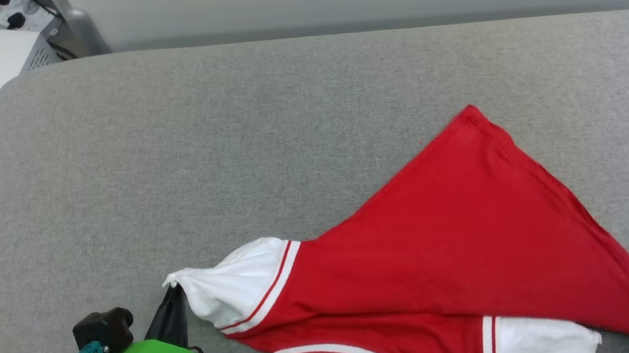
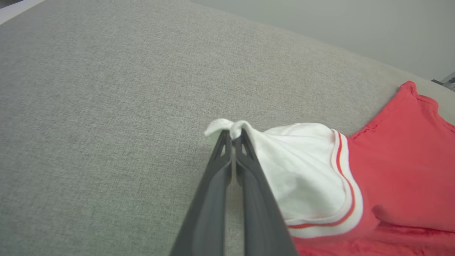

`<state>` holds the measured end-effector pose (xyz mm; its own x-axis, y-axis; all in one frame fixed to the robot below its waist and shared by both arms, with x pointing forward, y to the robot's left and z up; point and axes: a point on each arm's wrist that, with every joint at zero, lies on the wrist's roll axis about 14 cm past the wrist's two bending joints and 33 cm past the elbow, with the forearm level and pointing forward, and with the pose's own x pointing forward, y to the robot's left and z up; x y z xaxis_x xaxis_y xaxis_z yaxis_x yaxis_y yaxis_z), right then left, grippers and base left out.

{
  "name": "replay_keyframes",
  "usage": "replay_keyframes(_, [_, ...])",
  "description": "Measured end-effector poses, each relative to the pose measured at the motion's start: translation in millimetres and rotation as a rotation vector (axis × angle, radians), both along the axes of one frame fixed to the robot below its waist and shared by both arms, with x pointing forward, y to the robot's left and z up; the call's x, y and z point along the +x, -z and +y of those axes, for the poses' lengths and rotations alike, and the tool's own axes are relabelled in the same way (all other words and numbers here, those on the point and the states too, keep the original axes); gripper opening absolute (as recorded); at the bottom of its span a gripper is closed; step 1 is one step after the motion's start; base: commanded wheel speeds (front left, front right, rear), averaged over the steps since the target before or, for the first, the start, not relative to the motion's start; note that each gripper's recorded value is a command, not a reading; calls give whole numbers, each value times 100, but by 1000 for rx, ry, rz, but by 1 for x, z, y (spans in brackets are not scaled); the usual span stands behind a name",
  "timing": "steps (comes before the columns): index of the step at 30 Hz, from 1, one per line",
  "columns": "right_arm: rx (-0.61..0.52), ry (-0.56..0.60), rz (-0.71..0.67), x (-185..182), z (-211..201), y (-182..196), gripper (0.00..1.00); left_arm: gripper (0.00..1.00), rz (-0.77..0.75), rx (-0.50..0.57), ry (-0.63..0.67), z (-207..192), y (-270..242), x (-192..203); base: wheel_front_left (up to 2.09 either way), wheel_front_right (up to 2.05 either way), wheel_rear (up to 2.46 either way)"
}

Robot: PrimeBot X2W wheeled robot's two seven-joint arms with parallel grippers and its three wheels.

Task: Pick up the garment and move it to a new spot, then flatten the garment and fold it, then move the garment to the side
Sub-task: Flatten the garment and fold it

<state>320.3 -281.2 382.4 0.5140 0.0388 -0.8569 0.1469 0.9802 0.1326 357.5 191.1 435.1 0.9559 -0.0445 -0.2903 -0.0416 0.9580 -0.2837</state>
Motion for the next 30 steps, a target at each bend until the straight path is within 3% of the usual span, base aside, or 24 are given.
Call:
replay_keyframes(5, [89, 101, 62, -57, 18, 18, 0, 0, -6, 3, 25, -7, -4, -1, 0, 0, 0])
replay_keyframes(6, [105, 116, 63, -62, 22, 19, 15, 0, -3, 3, 28, -8, -4, -1, 0, 0, 0])
replay_keyframes(7, [114, 122, 62, -64, 25, 20, 41, 0, -2, 3, 30, -9, -4, -1, 0, 0, 0])
replay_keyframes(8, [124, 133, 44, -63, 27, 19, 100, 0, -6, 2, 34, -11, -6, 0, 0, 0, 0])
replay_keyframes(14, [87, 125, -173, -28, 26, -5, 100, 0, 2, -2, 53, -17, -7, 1, 0, 0, 0])
replay_keyframes(22, [34, 51, -596, 61, 34, -69, 100, 0, -24, 0, 59, -20, -16, 5, 0, 0, 0])
replay_keyframes(27, [45, -39, -656, 100, 55, -76, 100, 0, -51, -10, 55, -22, -22, 13, 0, 0, 0])
replay_keyframes(30, [35, -124, -590, 125, 65, -68, 100, 0, -79, -15, 48, -23, -27, 24, 0, 0, 0])
